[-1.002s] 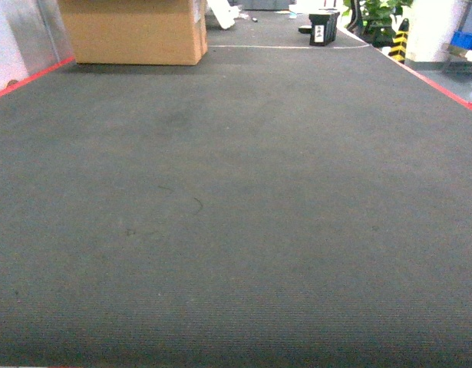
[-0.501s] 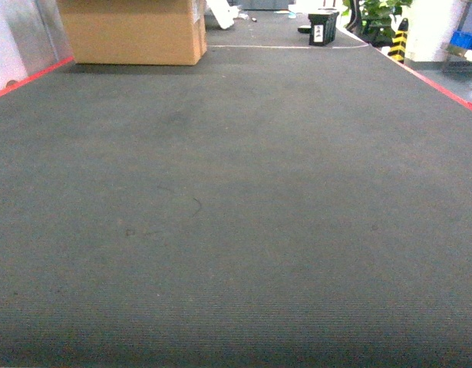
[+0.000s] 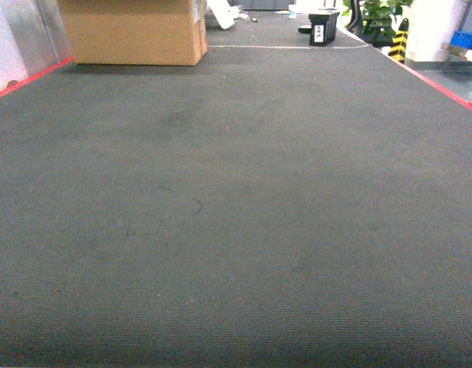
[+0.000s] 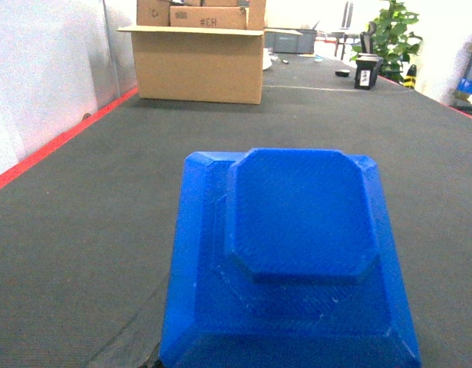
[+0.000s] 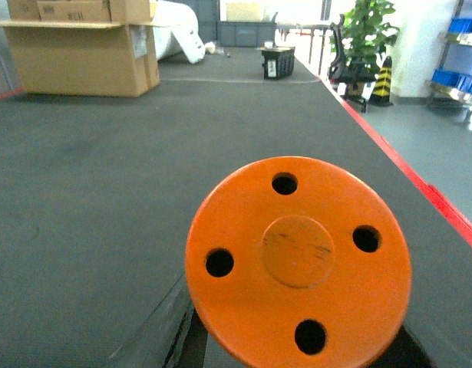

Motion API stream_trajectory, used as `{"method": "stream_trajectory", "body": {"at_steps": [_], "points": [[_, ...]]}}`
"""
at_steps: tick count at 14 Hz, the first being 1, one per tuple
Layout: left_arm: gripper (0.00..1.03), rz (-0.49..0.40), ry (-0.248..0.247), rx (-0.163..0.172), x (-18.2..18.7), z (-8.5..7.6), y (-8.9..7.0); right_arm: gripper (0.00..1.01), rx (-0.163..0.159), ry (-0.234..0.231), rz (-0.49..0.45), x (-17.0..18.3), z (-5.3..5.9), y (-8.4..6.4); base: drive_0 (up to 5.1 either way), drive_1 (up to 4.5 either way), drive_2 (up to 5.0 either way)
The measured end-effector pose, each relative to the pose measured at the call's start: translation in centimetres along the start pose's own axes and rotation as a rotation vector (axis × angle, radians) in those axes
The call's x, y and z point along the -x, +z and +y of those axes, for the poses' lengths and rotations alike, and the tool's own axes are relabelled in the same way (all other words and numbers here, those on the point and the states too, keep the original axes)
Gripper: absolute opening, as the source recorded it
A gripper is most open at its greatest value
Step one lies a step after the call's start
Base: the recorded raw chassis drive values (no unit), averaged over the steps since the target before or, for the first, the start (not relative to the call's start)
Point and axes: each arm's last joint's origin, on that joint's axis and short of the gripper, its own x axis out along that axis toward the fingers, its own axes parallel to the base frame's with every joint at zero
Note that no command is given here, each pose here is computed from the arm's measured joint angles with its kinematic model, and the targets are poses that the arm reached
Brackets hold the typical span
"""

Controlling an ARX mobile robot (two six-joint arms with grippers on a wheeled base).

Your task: Sort blue parts and orange caps into right shelf containers

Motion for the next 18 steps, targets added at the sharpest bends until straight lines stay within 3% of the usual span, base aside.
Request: {"method": "stream_trajectory", "body": {"at_steps": [1,2,4,12,18], "points": [[0.42,0.013,0.001,0.0,0.1,0.0,-0.1,0.44,0.0,0.0,0.055,0.7,0.0,-0.6,0.0,0.0,0.0],[0.42,0.049,0.001,0.0,0.7,0.0,-0.6,0.44,0.0,0.0,-0.01,1.1,0.0,-0.1,0.0,0.0,0.0],[0.42,0.008,0.002,0.001,1.2,0.0,-0.1,0.44,0.001,0.001,0.013,1.1,0.0,-0.3,0.0,0.0,0.0],[0.42,0.023,0.001,0.0,1.2,0.0,-0.4,0.44,0.0,0.0,0.013,1.1,0.0,-0.3,-0.1,-0.08,-0.1],[0.42,0.023,0.004,0.0,1.2,0.0,-0.4,0.44,0.0,0.0,0.013,1.1,0.0,-0.3,-1.7,-1.75,-1.7]]}}
